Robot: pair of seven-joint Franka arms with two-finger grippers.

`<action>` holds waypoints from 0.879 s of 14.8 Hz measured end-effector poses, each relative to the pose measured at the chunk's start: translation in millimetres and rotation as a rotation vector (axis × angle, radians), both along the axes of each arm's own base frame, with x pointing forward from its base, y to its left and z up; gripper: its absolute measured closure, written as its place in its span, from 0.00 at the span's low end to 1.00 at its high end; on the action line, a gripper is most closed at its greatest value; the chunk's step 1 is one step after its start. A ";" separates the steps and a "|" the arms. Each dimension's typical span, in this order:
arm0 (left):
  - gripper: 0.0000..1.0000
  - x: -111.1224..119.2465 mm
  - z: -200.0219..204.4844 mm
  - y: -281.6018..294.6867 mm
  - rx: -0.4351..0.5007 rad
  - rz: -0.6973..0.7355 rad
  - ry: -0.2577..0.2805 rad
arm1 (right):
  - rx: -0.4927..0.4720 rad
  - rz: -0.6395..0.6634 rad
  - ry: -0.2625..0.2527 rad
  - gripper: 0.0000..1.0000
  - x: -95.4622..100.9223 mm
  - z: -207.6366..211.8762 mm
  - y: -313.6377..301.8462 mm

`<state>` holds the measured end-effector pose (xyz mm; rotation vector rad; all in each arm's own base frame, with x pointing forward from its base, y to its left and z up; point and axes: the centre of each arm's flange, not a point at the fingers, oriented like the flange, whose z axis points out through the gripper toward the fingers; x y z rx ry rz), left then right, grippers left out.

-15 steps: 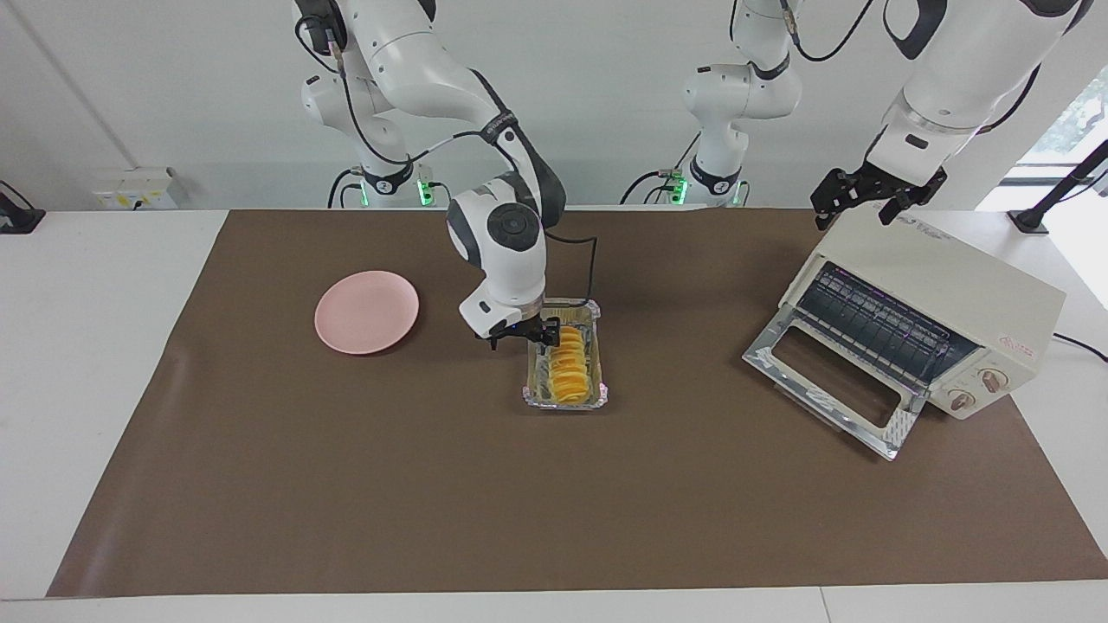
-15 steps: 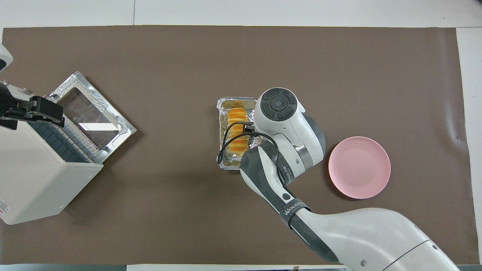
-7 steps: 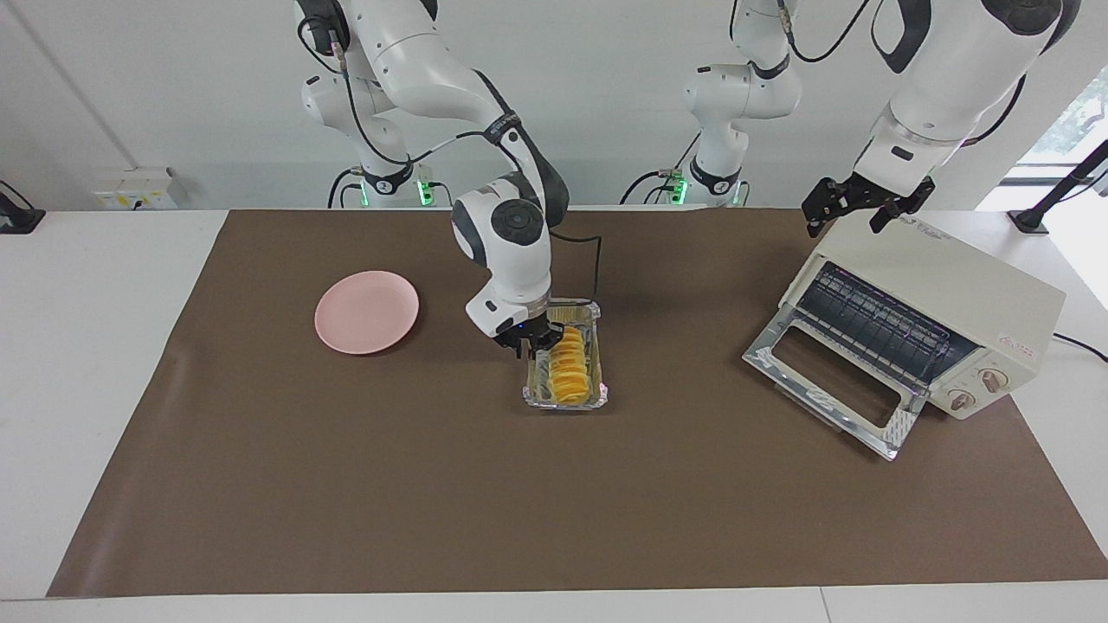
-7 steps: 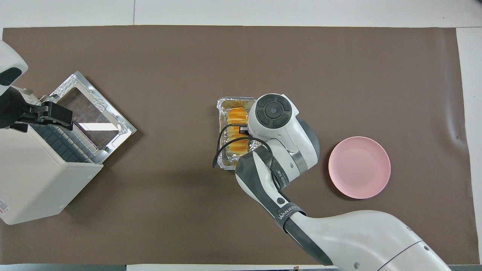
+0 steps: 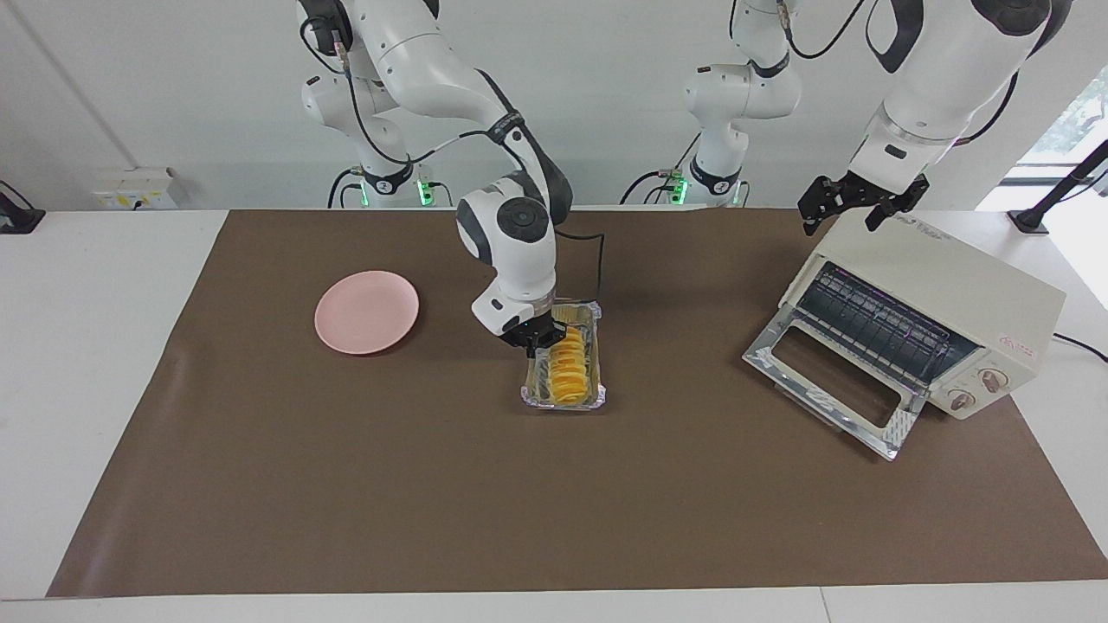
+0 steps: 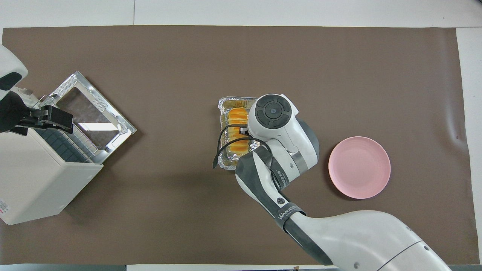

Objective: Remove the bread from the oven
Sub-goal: 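Drag the foil tray with the right gripper beyond the pink plate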

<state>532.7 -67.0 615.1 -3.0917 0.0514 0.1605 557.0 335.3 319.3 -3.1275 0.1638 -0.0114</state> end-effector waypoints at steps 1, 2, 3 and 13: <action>0.00 0.1 0.0 0.9 0.000 0.002 0.000 | -0.002 -0.004 -0.002 0.98 3.1 3.0 -2.9; 0.00 0.3 0.0 2.8 0.000 0.005 0.000 | -0.005 -0.008 -0.002 0.98 9.1 10.3 -8.5; 0.00 0.6 0.1 5.1 0.000 0.009 0.000 | -0.007 -0.009 -0.001 0.98 18.5 23.1 -18.0; 0.00 0.9 0.2 8.2 0.000 0.015 -0.001 | 0.026 0.105 -0.028 0.98 110.3 91.0 -272.9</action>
